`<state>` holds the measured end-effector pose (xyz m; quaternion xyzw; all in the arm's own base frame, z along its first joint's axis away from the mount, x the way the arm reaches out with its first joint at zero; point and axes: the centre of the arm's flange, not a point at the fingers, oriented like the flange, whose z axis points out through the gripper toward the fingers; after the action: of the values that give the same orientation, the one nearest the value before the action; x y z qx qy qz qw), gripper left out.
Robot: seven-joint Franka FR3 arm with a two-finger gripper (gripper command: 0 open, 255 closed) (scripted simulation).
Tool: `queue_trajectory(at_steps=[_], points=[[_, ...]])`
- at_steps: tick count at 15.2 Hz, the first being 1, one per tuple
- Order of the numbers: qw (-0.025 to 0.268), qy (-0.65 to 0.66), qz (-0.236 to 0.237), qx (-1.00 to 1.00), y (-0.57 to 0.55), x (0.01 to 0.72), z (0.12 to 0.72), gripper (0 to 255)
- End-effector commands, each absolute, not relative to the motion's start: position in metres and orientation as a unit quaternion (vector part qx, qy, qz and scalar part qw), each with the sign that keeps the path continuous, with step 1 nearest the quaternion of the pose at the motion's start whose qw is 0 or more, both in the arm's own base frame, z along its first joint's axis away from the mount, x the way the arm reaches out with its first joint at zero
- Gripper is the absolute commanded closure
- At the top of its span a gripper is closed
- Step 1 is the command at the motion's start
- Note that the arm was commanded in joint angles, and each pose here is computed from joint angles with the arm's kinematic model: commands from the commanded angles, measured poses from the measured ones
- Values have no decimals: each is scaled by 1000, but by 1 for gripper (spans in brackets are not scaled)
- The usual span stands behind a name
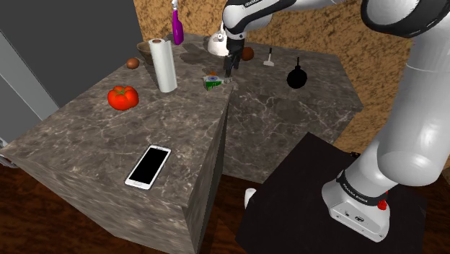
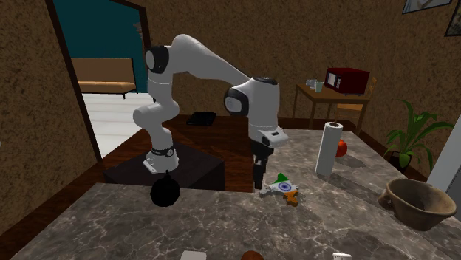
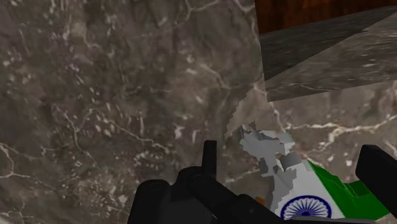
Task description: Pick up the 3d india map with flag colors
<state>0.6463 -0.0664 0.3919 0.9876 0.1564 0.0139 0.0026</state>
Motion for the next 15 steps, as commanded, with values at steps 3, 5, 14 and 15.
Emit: queue_trajectory(at_steps=[3, 5, 14, 15], points=[[2, 161, 14, 987, -68, 655, 367, 0], [2, 161, 14, 987, -68, 655, 357, 0], [2, 161, 14, 987, -68, 655, 344, 255], [2, 161, 14, 987, -68, 655, 344, 255]])
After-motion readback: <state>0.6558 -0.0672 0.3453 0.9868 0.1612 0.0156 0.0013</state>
